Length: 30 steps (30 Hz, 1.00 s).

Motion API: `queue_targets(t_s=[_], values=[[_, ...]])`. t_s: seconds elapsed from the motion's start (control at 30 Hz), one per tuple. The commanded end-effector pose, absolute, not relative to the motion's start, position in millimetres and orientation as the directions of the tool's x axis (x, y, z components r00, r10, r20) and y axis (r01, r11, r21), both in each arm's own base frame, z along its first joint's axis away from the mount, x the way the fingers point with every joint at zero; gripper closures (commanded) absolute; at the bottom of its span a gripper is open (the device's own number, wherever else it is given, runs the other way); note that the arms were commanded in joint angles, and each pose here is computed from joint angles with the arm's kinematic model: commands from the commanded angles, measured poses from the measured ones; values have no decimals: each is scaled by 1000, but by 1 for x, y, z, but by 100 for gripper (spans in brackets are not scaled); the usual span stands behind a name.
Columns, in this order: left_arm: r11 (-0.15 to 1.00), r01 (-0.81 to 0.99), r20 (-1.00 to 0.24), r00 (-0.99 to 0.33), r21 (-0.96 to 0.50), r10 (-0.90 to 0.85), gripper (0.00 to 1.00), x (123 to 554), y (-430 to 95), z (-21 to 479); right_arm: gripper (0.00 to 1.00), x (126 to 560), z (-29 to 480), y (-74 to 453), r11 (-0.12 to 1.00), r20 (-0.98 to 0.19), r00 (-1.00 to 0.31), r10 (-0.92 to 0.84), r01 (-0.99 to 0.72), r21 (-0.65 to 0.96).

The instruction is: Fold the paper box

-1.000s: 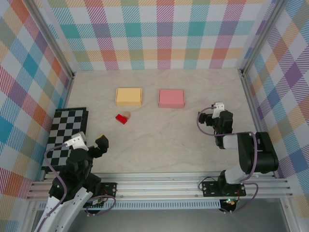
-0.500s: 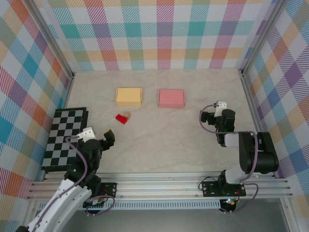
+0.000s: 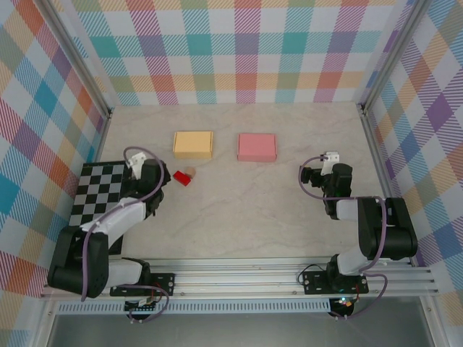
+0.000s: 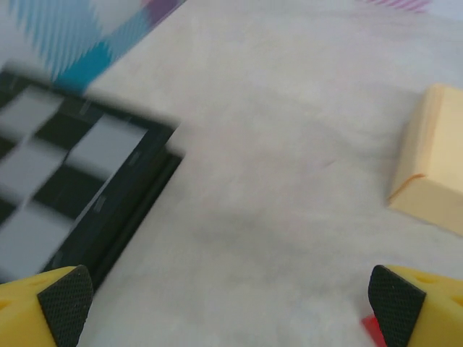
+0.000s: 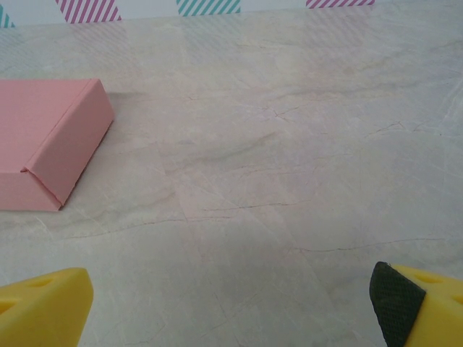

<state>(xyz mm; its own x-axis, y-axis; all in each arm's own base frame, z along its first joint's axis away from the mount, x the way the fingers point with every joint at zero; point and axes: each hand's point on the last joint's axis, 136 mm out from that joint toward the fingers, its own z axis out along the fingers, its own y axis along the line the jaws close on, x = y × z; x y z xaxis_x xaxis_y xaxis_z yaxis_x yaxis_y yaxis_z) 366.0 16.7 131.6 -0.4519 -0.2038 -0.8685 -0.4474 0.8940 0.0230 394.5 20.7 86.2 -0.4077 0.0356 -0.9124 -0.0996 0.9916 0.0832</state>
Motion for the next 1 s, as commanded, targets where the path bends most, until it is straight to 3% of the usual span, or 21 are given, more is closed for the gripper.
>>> queue_targets(t_s=[0.0, 0.13, 0.27, 0.73, 0.87, 0.97], values=[[958, -168, -838, -534, 233, 110, 0, 382, -4, 131, 0, 398, 91, 25, 988, -914, -402, 51, -113, 104], [983, -97, -867, -491, 155, 88, 0, 356, -15, 100, 0, 398, 91, 24, 988, -915, -401, 50, -113, 103], [993, -77, -942, -330, 91, 60, 0, 342, -18, 119, 0, 397, 90, 24, 988, -914, -403, 50, -112, 104], [997, 36, -982, -172, 68, 73, 0, 360, -41, 97, 0, 398, 91, 25, 988, -914, -402, 50, -114, 104], [997, 51, -973, -220, 54, 64, 0, 367, -42, 95, 0, 398, 91, 25, 988, -915, -401, 50, -114, 104], [999, -40, -937, -349, -8, -22, 0, 391, -20, 85, 0, 398, 91, 25, 988, -914, -402, 50, -114, 104]])
